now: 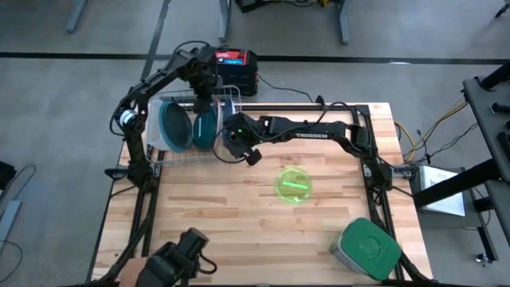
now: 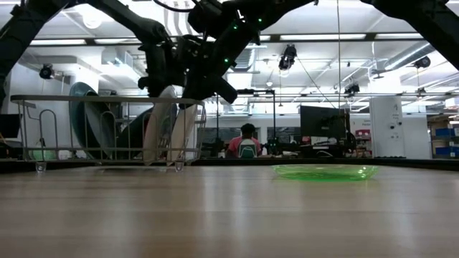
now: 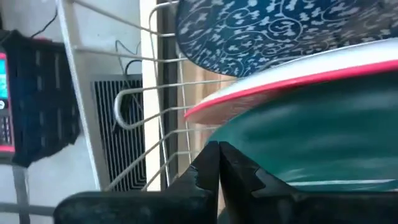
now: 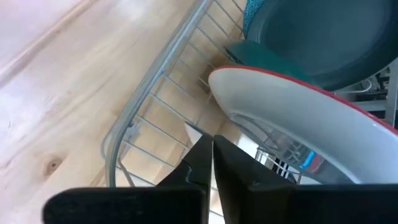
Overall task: Sort dishes
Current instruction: Put the green plate into the dish rack
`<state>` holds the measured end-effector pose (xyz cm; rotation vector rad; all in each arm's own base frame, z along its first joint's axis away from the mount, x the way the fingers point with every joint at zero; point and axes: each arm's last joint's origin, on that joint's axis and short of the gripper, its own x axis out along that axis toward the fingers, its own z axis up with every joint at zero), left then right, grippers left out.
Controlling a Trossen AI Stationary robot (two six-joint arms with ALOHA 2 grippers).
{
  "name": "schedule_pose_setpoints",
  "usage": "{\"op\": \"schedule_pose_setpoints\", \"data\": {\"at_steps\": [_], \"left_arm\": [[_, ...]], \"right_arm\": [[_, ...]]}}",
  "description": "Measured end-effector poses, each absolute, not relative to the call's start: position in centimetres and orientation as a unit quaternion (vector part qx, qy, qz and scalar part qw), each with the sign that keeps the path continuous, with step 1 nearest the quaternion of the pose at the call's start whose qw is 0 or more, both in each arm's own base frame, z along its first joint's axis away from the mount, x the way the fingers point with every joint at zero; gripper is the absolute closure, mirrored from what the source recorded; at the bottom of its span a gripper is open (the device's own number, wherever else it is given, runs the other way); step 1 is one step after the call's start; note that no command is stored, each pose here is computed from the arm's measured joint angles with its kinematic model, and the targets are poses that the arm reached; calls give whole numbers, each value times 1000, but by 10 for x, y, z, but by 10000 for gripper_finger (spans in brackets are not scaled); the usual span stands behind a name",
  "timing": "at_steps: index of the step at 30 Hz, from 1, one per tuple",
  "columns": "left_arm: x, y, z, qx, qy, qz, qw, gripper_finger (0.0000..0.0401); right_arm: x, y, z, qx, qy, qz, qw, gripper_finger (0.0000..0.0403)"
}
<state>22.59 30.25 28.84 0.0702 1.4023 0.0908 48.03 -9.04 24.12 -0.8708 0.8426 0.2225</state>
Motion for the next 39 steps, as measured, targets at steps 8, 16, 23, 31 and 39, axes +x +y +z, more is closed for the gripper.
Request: {"op": "schedule_pose_setpoints", "data": {"at_steps": [8,16,23,31,39], "left_arm": [[223,293,283,12,646,-29,763,401],[215,279,285,-51,642,-88,760,401],[229,306,289,76,614,28,785,401],[235,311,258,50,646,-25,762,401],[223,298,263,-31,665,-109,738,401]], "right_arm": [[481,-94,235,-368,406,87,832,402],[482,-106,228,-275,412,39,868,403],[484,-105,228,-267,409,32,872,403],[485,-103,228,-248,406,22,879,403],[485,-108,227,-189,406,-13,894,403]]}}
